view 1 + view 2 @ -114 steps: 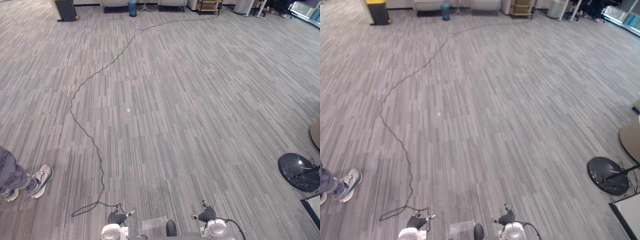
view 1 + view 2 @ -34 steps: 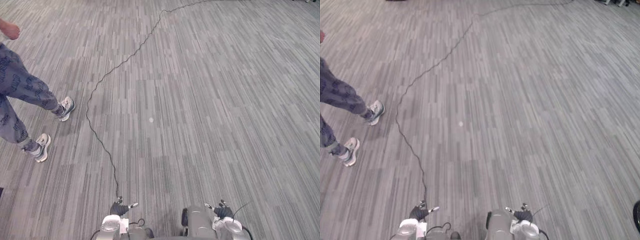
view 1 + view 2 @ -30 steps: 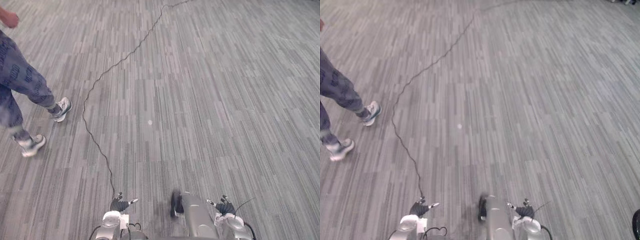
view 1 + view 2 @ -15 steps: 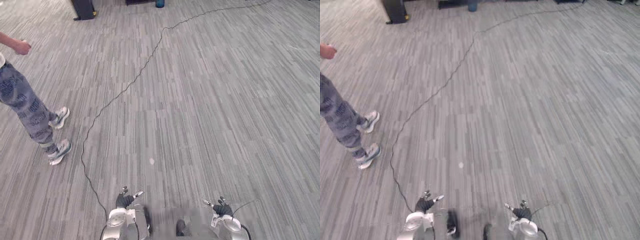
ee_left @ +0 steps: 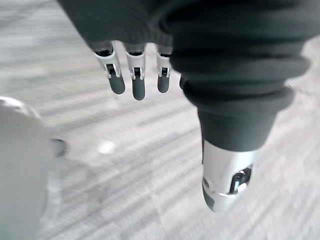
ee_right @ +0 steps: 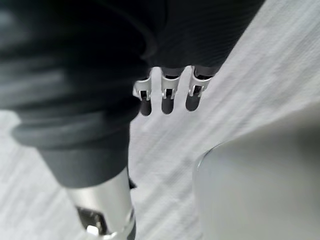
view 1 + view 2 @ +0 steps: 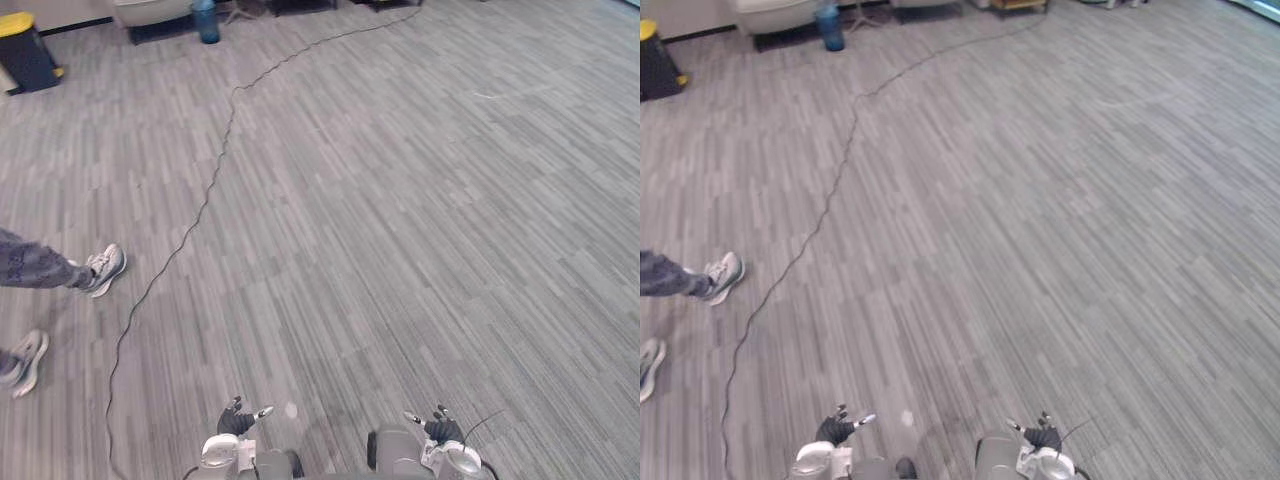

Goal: Pick up cushions and gather them together orderly.

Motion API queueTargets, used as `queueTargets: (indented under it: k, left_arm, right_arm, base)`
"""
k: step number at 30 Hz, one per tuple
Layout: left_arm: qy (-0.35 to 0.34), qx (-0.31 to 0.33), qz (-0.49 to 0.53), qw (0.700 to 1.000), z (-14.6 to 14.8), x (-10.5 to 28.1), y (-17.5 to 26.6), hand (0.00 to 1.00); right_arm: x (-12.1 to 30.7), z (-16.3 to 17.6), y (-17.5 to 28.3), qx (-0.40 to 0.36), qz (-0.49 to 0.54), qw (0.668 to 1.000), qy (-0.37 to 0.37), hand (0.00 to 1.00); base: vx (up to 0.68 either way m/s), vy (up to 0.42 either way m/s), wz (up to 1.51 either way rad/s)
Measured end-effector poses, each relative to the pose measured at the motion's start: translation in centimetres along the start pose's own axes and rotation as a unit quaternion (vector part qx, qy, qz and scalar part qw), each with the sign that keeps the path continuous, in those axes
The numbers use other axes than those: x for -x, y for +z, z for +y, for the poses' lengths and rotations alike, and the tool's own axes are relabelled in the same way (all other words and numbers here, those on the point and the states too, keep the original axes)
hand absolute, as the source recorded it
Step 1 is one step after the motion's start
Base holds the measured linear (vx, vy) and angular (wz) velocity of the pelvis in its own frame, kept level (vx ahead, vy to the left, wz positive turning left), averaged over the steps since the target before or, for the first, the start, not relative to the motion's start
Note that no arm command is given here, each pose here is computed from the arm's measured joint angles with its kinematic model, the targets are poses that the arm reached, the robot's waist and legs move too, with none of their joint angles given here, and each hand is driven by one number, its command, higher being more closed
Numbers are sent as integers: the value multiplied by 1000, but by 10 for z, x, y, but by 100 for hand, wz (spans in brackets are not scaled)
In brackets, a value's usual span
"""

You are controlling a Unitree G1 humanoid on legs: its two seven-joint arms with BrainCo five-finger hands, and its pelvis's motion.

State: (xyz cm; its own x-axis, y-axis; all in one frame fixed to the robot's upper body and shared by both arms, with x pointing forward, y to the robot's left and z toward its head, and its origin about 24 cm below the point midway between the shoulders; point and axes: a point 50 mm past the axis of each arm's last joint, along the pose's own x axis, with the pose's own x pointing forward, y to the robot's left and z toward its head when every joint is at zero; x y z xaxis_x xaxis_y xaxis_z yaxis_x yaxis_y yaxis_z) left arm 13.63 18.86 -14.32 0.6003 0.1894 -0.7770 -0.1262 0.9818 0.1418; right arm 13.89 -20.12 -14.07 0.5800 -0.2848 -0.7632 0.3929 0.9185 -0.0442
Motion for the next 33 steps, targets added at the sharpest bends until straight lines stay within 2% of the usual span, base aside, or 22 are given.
queueTargets:
  k: [5, 8, 10, 16, 22, 26, 33]
  left_arm:
    - [-12, -2, 22, 1000, -10, 0, -7, 0]
    - [-11, 33, 22, 999, -17, 0, -6, 0]
    - [-2, 67, 11, 998, -17, 2, -3, 0]
    - [7, 82, -41, 996, -11, 4, 15, 0]
    - [9, 87, -42, 995, -11, 6, 10, 0]
    - [24, 58, -30, 998, 6, 4, 5, 0]
    - [2, 34, 14, 999, -8, 2, -7, 0]
  right_arm:
    - [-3, -8, 9, 0, -9, 1000, -7, 0]
    - [-4, -15, 15, -6, -19, 1000, -16, 0]
    - [-2, -7, 13, -9, -17, 1000, -7, 0]
    - [5, 12, 8, -6, -24, 999, 21, 0]
    - [4, 6, -5, -2, 8, 1000, 8, 0]
    - [12, 14, -29, -4, 45, 999, 15, 0]
    - [4, 11, -2, 13, -7, 1000, 23, 0]
  base:
    - [548, -123, 3]
    - [670, -261, -22]
    - [560, -191, -72]
    - [484, -25, -96]
    - [652, 286, -114]
    - [765, 352, -52]
    - [523, 180, -61]
